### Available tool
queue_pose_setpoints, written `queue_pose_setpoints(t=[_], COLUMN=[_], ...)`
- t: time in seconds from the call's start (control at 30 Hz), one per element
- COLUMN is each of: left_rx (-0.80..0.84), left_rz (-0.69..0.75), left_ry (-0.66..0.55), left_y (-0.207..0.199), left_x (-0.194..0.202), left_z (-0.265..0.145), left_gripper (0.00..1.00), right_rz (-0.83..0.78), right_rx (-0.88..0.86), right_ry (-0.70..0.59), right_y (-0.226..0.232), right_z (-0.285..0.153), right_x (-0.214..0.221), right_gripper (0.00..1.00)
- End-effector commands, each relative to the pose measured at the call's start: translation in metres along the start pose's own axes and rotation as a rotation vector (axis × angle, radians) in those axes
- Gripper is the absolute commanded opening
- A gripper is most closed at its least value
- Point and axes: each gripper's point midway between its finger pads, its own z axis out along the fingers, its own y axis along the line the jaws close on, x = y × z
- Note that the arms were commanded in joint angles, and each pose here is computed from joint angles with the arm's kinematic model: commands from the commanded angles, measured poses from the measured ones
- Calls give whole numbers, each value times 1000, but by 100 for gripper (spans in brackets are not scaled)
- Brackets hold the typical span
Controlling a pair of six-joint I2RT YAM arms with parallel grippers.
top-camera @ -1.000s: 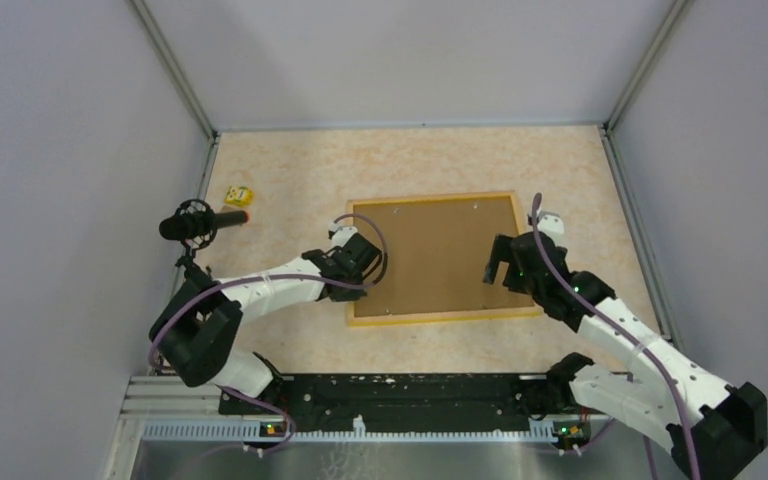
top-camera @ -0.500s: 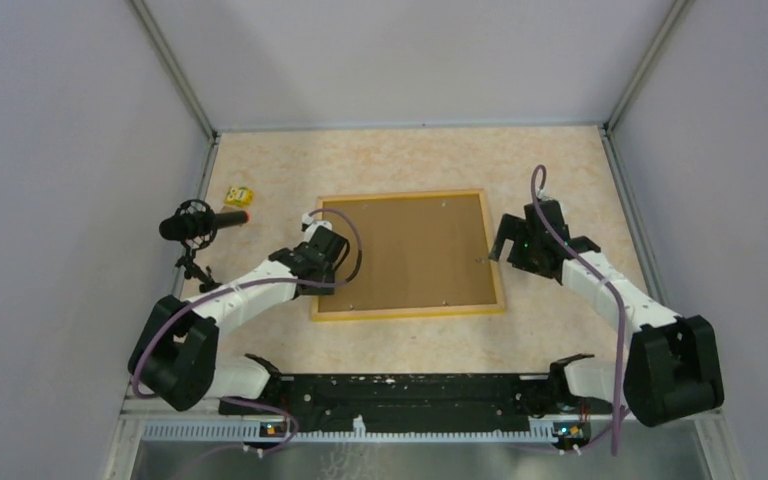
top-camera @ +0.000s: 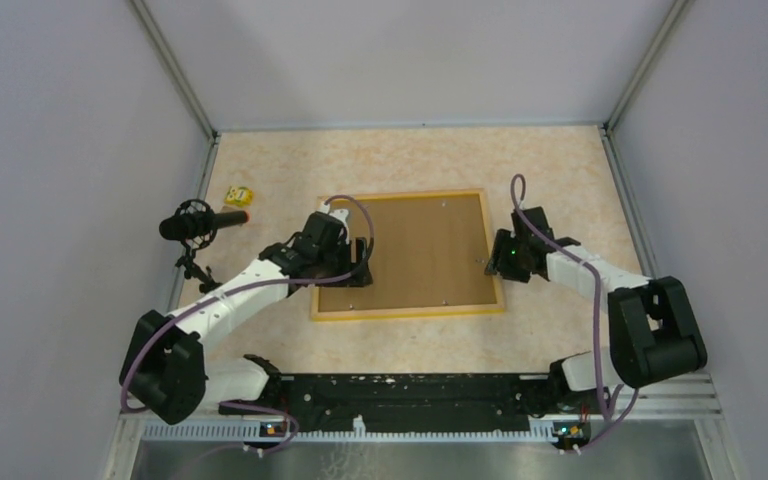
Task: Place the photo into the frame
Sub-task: Adjust the photo frame at the center of the board.
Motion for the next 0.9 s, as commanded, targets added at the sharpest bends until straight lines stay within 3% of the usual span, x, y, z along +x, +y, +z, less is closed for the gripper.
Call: queue_pose_setpoints(t=[0.0,0.13,0.27,0.3,0.53,0.63,0.73,0.87], left_rx=[393,508,517,538,666,685,681,661], left_rz=[-44,-45,-13,-2,38,52,60,59], left_ry=[56,33,-30,-59,-234,-261,-267,-268], left_y=[-69,-91,-100,-106,-147,-163,-171,-170], left_x=[24,47,50,46,-4,-21,-29,-26], left_z=[-9,-11,-12,-15,-18,-1,22,45], left_gripper=[79,80,82,82,85,87,87,86], right_rz=[-15,6,20,19,51,203,328,332], right_rx=[-17,-20,8,10,-4,40,68,7], right_ry=[4,29,21,9,-94,-84,-58,-28], right_y=[6,4,-5,-4,19,16,16,36], right_z=[2,2,-7,-11,-36,-34,-27,-14], right_x=[31,61,68,64,15,3,-5,-14], right_gripper=[44,26,24,26,89,95,94,91])
